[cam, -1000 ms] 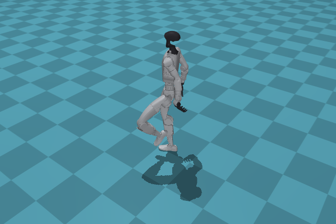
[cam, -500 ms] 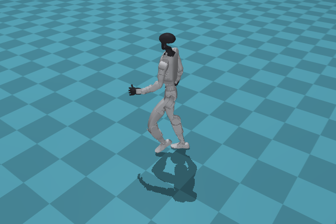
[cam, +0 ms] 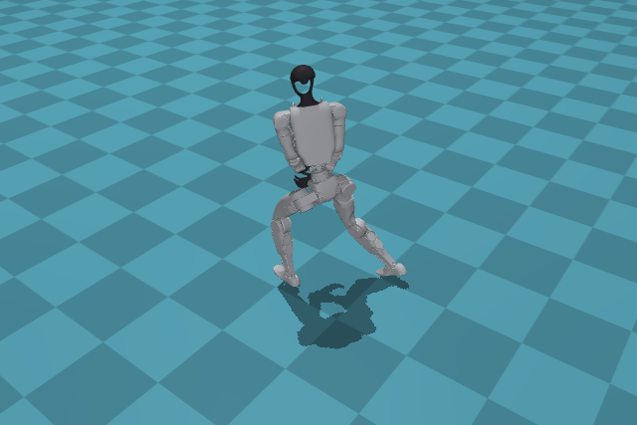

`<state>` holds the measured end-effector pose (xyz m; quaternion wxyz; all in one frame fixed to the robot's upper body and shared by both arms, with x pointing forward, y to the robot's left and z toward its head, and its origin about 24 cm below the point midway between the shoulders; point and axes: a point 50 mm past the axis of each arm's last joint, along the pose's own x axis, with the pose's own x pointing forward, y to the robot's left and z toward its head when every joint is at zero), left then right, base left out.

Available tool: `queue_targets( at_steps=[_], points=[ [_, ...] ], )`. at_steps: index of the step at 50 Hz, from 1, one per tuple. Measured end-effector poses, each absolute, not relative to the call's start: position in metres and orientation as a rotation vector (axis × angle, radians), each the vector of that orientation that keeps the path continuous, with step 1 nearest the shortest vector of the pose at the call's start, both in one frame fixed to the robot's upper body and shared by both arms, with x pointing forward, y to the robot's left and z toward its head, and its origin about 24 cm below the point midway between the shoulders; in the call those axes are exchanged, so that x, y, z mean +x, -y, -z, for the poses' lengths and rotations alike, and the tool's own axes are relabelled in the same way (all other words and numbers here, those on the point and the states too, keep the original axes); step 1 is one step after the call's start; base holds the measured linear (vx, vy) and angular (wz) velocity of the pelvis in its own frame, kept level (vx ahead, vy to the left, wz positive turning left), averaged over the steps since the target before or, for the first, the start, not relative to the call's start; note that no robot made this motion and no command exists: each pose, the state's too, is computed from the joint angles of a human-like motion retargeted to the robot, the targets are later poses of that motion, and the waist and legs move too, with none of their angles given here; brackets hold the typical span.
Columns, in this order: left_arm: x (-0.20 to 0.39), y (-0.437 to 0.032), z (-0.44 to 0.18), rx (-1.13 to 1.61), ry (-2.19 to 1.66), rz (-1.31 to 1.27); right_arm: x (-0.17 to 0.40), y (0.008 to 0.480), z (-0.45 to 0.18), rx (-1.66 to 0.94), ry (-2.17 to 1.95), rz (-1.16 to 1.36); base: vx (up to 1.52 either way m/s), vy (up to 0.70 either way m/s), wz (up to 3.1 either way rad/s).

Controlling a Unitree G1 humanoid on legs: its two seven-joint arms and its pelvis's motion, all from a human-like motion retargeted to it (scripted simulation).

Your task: Kungfu

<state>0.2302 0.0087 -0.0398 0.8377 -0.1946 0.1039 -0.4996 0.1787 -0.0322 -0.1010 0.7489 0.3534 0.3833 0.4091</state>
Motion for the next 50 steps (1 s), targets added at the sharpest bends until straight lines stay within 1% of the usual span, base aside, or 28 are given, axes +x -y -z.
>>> queue_targets(
  at_steps=[2,4,7,10,12,13,15,16,18,20,23,25,26,29,33,35,38,40,44,47,50],
  points=[
    [0.243,-0.026,0.036,-0.388,-0.21,1.028,0.183,0.032,0.097,0.803,-0.813,-0.864,0.43,0.0,-1.42],
    [0.26,-0.043,0.027,-0.408,-0.202,0.974,0.196,0.039,0.09,0.676,-0.75,-0.907,0.19,0.37,-1.85],
    [0.288,-0.069,0.006,-0.465,-0.168,0.862,0.221,0.061,0.07,0.302,-0.581,-1.02,0.06,0.64,-1.18],
    [0.313,-0.115,-0.011,-0.435,-0.17,0.715,0.24,0.072,0.033,-0.082,-0.314,-1.187,0.22,-0.02,-1.09],
    [0.321,-0.151,-0.017,-0.356,-0.168,0.606,0.251,0.077,-0.001,-0.216,-0.137,-1.288,0.21,-0.09,-1.6],
    [0.322,-0.169,-0.019,-0.289,-0.169,0.548,0.257,0.08,-0.024,-0.242,-0.051,-1.336,0.16,-0.04,-1.46],
    [0.318,-0.2,-0.011,-0.127,-0.218,0.44,0.269,0.081,-0.082,-0.215,0.126,-1.42,0.08,-0.04,-0.89],
    [0.311,-0.207,0.0,-0.081,-0.279,0.427,0.278,0.084,-0.119,-0.192,0.226,-1.428,0.01,-0.03,-0.23],
    [0.292,-0.206,0.026,-0.075,-0.407,0.487,0.288,0.089,-0.199,-0.188,0.448,-1.413,0.05,0.06,0.06],
    [0.266,-0.186,0.052,-0.178,-0.528,0.659,0.288,0.099,-0.282,-0.242,0.711,-1.308,0.12,0.16,0.09],
    [0.218,-0.153,0.085,-0.303,-0.709,0.941,0.27,0.119,-0.381,-0.297,1.062,-1.088,0.0,-0.09,-0.05],
    [0.188,-0.135,0.1,-0.345,-0.802,1.105,0.254,0.133,-0.425,-0.322,1.213,-0.987,-0.04,-0.27,0.0],
    [0.175,-0.13,0.105,-0.351,-0.841,1.16,0.249,0.137,-0.437,-0.334,1.245,-0.957,-0.07,-0.34,0.15],
    [0.148,-0.121,0.117,-0.393,-0.916,1.229,0.236,0.145,-0.462,-0.367,1.332,-0.893,0.0,-0.24,0.14],
    [0.149,-0.119,0.12,-0.486,-0.897,1.107,0.241,0.153,-0.464,-0.344,1.4,-0.702,0.03,-0.03,0.03],
    [0.16,-0.123,0.116,-0.474,-0.858,1.046,0.249,0.155,-0.453,-0.266,1.417,-0.616,-0.03,0.06,-0.17],
    [0.179,-0.129,0.109,-0.434,-0.773,0.957,0.277,0.148,-0.416,-0.093,1.287,-0.6,-0.08,0.01,-0.2],
    [0.194,-0.13,0.103,-0.439,-0.701,0.86,0.296,0.135,-0.378,0.023,1.124,-0.691,-0.09,0.0,0.01],
    [0.223,-0.119,0.086,-0.522,-0.54,0.7,0.315,0.092,-0.279,0.3,0.739,-0.982,-0.14,0.07,0.18],
    [0.243,-0.096,0.068,-0.618,-0.42,0.665,0.308,0.051,-0.203,0.654,0.427,-1.143,-0.23,0.23,-0.05],
    [0.254,-0.069,0.05,-0.712,-0.328,0.727,0.286,0.013,-0.138,1.065,0.099,-1.202,-0.26,0.12,0.29]
  ],
)
